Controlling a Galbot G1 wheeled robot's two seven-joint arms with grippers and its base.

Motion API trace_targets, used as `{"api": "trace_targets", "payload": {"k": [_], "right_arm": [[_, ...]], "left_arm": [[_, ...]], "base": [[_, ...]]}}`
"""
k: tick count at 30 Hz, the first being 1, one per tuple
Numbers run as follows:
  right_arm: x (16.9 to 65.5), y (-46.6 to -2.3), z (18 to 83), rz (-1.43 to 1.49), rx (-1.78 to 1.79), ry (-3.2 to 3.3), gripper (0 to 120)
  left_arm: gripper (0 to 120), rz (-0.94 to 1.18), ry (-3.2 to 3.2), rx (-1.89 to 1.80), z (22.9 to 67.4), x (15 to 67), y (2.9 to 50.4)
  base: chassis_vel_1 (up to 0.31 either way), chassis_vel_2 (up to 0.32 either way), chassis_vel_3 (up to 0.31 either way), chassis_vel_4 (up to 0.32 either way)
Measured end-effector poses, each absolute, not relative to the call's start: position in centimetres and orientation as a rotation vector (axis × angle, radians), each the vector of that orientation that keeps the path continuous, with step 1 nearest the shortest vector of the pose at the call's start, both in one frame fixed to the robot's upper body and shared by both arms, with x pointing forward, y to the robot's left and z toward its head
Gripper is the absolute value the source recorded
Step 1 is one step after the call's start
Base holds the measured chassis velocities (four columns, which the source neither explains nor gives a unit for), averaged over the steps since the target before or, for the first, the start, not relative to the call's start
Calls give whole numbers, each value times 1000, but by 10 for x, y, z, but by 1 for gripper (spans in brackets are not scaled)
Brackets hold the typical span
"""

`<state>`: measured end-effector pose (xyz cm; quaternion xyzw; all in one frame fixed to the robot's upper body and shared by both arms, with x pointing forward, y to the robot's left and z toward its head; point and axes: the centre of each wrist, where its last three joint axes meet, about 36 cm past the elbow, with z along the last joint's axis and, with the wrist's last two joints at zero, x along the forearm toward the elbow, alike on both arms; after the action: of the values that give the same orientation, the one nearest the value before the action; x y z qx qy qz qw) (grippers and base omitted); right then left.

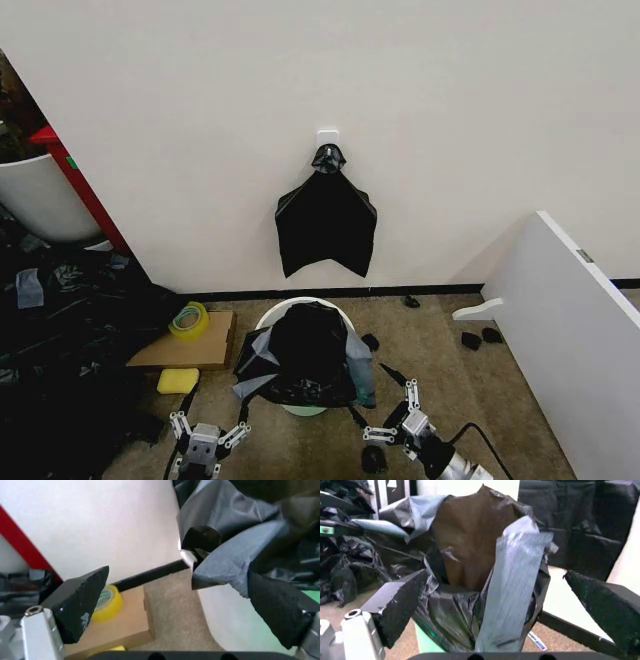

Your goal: Place the garbage bag over the trash bin.

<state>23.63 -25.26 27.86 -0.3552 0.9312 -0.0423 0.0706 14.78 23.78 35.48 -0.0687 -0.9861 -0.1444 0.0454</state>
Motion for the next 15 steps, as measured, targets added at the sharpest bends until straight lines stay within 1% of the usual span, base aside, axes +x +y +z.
{"api": "trace_targets", "payload": {"k": [4, 8, 9, 11, 13, 15], "right_arm": [[235, -250, 283, -115, -1045, 2800, 100], [232, -241, 290, -88, -1041, 2792, 100], [230, -239, 292, -82, -1042, 2790, 100], [227, -232, 296, -70, -1044, 2788, 100], [226, -232, 296, -69, -1045, 2789, 100], [223, -227, 295, -70, -1044, 2790, 100]], "left_arm": [[100, -459, -3004, -224, 357, 144, 240], [100, -465, -3014, -167, 348, 152, 245], [100, -442, -3019, -168, 347, 153, 245], [100, -304, -3040, -265, 343, 157, 248], [100, -284, -3046, -286, 341, 158, 249], [100, -200, -3072, -508, 328, 172, 265]], "base": [[0, 0, 0, 0], [0, 0, 0, 0], [0, 0, 0, 0], [0, 0, 0, 0], [0, 0, 0, 0], [0, 0, 0, 0]]}}
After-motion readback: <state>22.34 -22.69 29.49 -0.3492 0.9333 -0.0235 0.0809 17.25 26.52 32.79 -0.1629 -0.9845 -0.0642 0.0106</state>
